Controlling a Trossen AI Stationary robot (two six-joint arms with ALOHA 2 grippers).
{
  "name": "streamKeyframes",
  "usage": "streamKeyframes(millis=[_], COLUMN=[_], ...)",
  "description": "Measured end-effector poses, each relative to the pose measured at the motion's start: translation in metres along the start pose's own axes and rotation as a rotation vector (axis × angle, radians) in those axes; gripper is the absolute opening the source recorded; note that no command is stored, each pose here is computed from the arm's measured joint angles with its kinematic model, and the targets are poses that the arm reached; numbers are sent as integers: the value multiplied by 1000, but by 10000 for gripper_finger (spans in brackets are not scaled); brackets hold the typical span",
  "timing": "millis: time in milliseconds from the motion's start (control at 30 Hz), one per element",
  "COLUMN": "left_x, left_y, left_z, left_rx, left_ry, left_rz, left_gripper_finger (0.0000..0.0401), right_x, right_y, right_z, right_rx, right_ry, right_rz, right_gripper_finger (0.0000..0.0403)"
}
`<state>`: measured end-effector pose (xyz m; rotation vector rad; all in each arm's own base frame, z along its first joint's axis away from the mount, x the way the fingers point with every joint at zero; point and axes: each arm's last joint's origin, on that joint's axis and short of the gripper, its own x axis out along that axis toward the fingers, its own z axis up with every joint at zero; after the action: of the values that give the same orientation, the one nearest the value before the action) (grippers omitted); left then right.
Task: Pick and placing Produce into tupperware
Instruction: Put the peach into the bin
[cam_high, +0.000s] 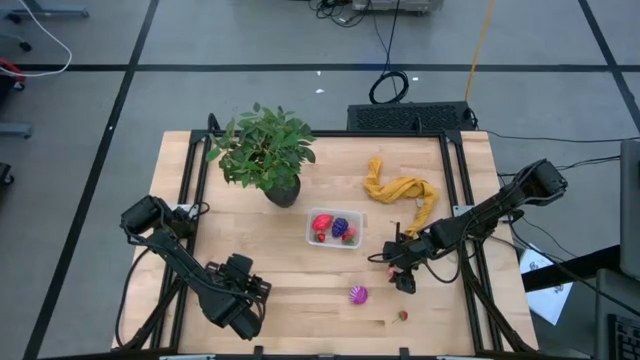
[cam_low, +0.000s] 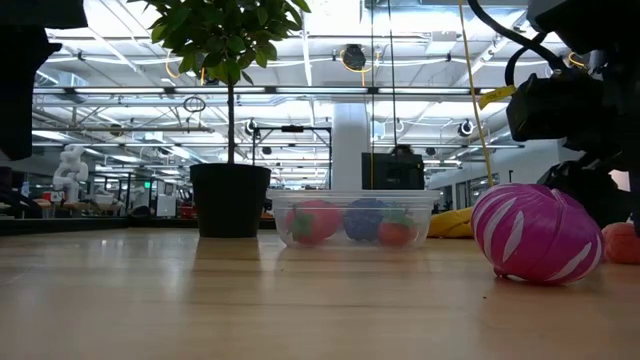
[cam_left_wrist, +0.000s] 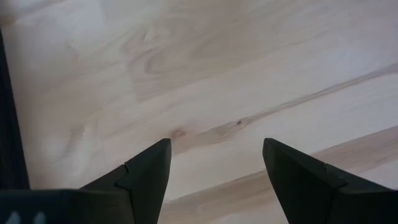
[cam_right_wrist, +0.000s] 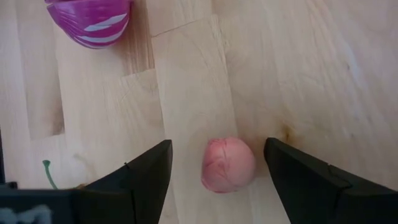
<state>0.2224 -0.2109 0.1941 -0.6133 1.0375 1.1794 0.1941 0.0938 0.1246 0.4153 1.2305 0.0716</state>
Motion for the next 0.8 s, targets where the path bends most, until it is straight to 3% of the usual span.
streamKeyframes(millis=[267, 800], left_x=[0, 0], left_y=[0, 0], left_z=[0, 0], left_rx=[13, 13], left_ry=[-6, -7], left_rz=[-3, -4], left_gripper_finger=[257, 257], right_x=[0, 0], right_y=[-3, -5], right_z=[-5, -1], right_rx=[35, 39], right_ry=[54, 26], right_rz=[-27, -25], right_gripper_finger=[238, 114])
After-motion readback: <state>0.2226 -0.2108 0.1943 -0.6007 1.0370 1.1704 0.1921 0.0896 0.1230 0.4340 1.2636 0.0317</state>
